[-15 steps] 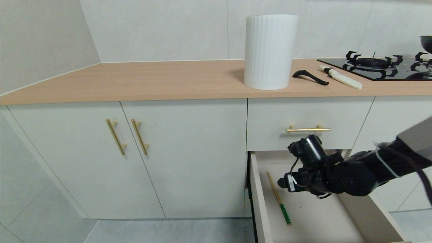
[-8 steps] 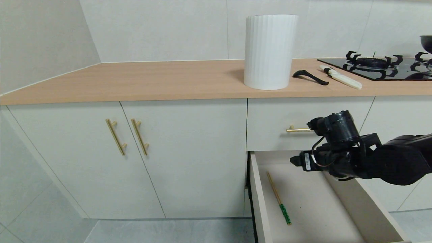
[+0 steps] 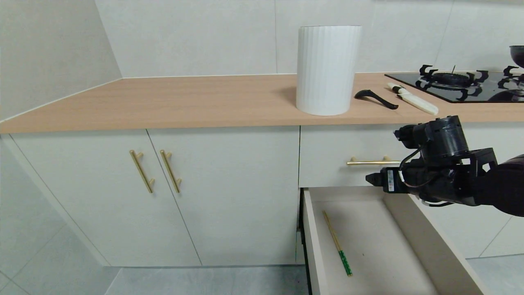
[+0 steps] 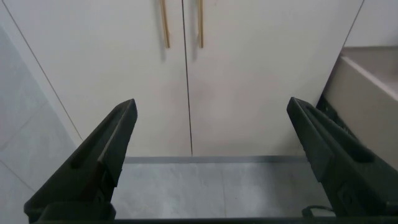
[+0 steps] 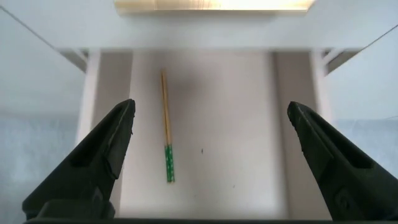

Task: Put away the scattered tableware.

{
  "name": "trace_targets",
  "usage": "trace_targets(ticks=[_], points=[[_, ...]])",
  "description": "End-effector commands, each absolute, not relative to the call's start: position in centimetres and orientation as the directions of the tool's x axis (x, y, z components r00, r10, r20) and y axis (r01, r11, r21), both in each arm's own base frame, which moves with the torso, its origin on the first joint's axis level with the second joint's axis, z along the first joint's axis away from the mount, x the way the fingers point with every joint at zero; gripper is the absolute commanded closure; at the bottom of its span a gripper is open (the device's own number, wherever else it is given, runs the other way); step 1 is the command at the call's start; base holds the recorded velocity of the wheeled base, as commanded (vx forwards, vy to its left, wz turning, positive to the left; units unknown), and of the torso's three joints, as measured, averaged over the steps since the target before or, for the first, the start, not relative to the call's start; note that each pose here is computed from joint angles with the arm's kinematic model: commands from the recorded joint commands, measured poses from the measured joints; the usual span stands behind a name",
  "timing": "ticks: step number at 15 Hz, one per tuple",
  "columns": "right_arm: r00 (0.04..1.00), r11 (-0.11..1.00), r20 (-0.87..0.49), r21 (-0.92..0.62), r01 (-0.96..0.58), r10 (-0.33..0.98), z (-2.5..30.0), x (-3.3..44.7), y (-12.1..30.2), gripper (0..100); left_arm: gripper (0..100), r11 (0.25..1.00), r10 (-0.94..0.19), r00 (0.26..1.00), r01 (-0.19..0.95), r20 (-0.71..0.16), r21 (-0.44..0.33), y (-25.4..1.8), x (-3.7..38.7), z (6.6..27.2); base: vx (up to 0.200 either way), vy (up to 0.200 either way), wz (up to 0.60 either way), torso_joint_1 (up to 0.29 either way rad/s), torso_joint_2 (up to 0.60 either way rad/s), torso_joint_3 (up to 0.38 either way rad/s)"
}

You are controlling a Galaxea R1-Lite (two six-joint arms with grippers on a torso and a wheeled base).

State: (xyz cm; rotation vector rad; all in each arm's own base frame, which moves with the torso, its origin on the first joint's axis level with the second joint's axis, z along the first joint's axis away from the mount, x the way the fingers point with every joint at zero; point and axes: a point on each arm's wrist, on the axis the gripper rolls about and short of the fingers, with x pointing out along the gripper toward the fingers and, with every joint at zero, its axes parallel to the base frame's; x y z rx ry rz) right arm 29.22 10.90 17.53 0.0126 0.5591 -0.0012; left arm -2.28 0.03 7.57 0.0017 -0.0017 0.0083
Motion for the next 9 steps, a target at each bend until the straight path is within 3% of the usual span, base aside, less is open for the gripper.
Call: trace_targets(ticks=[1,9], points=[[0.854,1.0,-0.521,0.016,0.013,-0.003,17.84,29.18,10.61,0,0,1.0,0.009,1.0,-0.009,0.0,0.002,0.03,-2.27,7.57,0.0,0.0,0.0,0.188,-0.41,-0.3],[0.853,1.0,-0.522,0.014,0.015,-0.006,17.79,29.28,10.54,0,0,1.0,0.009,1.0,-0.009,0.0,0.002,0.03,-2.27,7.57,0.0,0.0,0.0,0.177,-0.5,-0.292]])
